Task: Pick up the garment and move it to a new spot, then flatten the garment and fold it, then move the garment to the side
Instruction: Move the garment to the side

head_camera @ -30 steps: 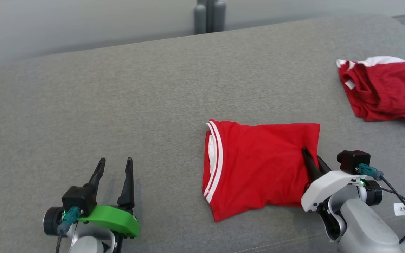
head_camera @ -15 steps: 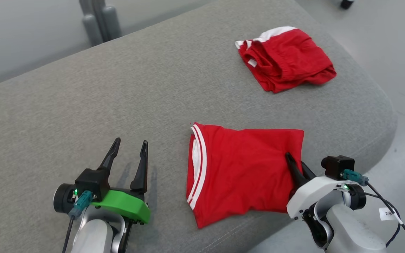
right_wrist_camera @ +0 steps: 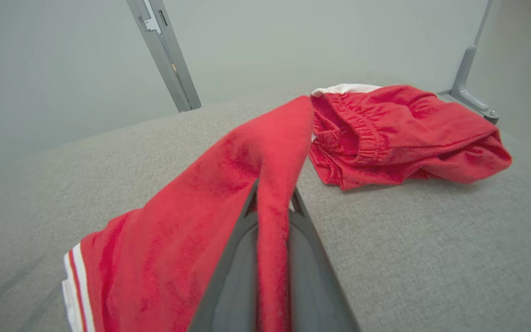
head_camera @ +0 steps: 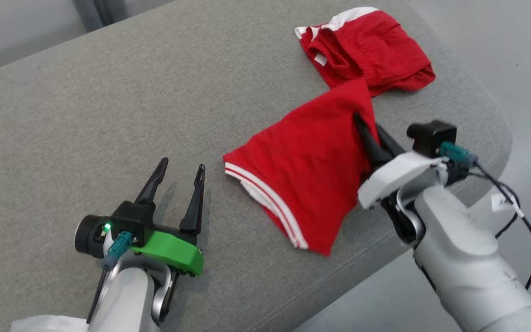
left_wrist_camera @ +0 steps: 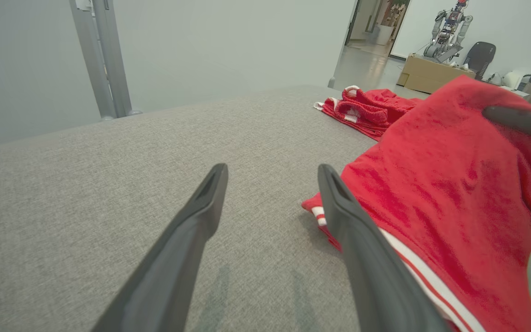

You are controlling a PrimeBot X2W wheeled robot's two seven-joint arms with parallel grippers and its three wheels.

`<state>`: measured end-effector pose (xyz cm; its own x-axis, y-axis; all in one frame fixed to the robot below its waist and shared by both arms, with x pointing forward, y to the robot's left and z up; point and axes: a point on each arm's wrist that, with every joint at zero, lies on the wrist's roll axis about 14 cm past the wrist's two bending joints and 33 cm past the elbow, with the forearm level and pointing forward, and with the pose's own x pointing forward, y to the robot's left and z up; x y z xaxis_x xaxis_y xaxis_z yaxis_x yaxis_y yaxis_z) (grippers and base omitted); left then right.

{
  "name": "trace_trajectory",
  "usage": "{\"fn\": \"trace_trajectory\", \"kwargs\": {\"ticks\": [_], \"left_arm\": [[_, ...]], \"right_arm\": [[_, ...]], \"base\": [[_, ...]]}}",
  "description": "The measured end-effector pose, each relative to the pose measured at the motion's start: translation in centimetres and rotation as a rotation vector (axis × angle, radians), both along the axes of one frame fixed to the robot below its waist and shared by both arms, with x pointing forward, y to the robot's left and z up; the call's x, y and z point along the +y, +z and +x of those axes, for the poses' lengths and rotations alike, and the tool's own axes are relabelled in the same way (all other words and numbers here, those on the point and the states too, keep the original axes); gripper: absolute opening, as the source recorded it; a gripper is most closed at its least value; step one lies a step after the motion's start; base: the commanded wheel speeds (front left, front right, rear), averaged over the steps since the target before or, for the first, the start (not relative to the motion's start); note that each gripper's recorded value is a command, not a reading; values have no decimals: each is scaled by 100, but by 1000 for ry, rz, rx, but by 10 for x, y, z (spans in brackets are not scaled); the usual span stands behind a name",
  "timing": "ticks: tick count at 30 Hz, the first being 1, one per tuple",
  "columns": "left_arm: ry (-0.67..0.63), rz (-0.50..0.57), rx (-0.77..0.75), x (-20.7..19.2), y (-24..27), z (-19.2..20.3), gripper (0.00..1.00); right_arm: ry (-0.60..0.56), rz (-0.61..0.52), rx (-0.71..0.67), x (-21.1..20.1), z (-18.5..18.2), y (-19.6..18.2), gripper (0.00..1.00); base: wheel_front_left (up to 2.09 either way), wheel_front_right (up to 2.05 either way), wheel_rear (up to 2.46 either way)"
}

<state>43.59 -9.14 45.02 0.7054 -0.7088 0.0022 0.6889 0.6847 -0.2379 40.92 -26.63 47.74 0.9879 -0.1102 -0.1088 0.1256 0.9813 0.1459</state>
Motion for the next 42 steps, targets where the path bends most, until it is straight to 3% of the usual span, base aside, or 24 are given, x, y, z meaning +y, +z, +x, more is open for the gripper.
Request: {"fn": "trace_trajectory", "kwargs": {"ticks": [6,9,18,28,29,30,31,38,42], "left_arm": [[58,19,24,23,-17,11,100],[107,24,44,41,-26,19,100],[180,36,78,69,-43,28,100],[241,84,106,97,-63,34,100],[247,88,109,100,-65,34,100],[253,92,112,103,-67,34,100],[261,95,115,107,-68,34,100],[314,119,133,128,-77,36,100],[350,124,124,139,-73,40,100]], "right_arm": [[41,-109,-107,-6,68,47,0],[4,-197,-119,-35,95,61,0],[-149,-353,-70,-119,112,69,0],[-244,-443,38,-161,130,48,0],[-270,-443,34,-168,129,49,22],[-284,-473,45,-175,127,50,86],[-291,-499,55,-179,127,49,100],[-324,-518,-5,-161,137,47,100],[-233,-472,-64,-111,153,44,100]], "base": [[0,0,0],[0,0,0],[0,0,0],[0,0,0],[0,0,0],[0,0,0],[0,0,0],[0,0,0],[0,0,0]]}}
